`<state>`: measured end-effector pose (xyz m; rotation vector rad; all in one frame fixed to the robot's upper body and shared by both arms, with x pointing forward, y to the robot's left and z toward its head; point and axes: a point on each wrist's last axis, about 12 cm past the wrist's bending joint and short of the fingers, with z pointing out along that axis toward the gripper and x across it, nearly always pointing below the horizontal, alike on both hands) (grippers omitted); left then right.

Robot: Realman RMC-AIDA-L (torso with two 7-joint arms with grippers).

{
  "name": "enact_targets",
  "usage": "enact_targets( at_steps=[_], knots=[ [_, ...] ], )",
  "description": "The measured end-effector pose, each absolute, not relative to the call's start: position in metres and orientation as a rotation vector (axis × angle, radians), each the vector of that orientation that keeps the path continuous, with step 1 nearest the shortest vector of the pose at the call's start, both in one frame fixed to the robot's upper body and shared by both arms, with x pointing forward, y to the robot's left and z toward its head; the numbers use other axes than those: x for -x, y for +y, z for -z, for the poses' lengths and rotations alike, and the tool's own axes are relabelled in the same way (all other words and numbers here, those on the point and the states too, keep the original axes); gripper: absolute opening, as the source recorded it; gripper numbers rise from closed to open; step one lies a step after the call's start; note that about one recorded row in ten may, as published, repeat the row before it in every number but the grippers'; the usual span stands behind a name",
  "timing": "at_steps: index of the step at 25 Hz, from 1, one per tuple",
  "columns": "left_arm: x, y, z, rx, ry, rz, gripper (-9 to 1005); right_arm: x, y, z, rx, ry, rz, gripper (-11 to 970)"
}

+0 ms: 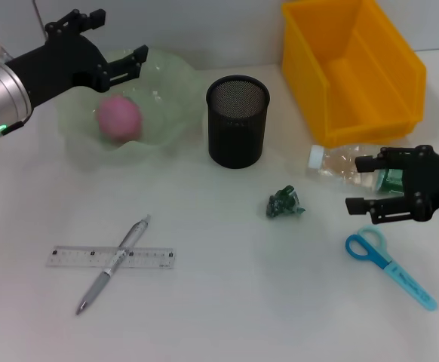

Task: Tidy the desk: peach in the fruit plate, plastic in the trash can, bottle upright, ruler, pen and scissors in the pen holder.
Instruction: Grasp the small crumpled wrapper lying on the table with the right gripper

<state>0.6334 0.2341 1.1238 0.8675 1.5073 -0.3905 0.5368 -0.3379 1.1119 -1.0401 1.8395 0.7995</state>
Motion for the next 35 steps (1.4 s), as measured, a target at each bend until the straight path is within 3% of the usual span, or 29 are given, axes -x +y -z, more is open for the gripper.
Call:
enact_targets(
  at_steps=[7,13,19,24,35],
  knots=[
    [-0.586,0.242,-1.107,-0.973,1.433,0.613,863,-0.55,-0.343,-1.141,0.913,1.954,-0.825,825],
    [-0.545,0.246,-1.076,-1.038,1.492,0.706,860,-0.561,-0.336,-1.202,0.905,2.089,-0.813,825],
    [-0.535,0.241,-1.067,-1.057,1.512,0.746,860,-0.586,-0.309,-1.244,0.957,2.362,-0.671,824],
    [-0.536,0.239,-1.066,-1.058,1.514,0.75,860,-0.604,-0.288,-1.246,1.024,2.483,-0.632,824],
    [-0.536,0.239,-1.066,-1.062,1.509,0.742,860,-0.615,-0.23,-1.215,1.079,2.536,-0.454,825]
  ],
)
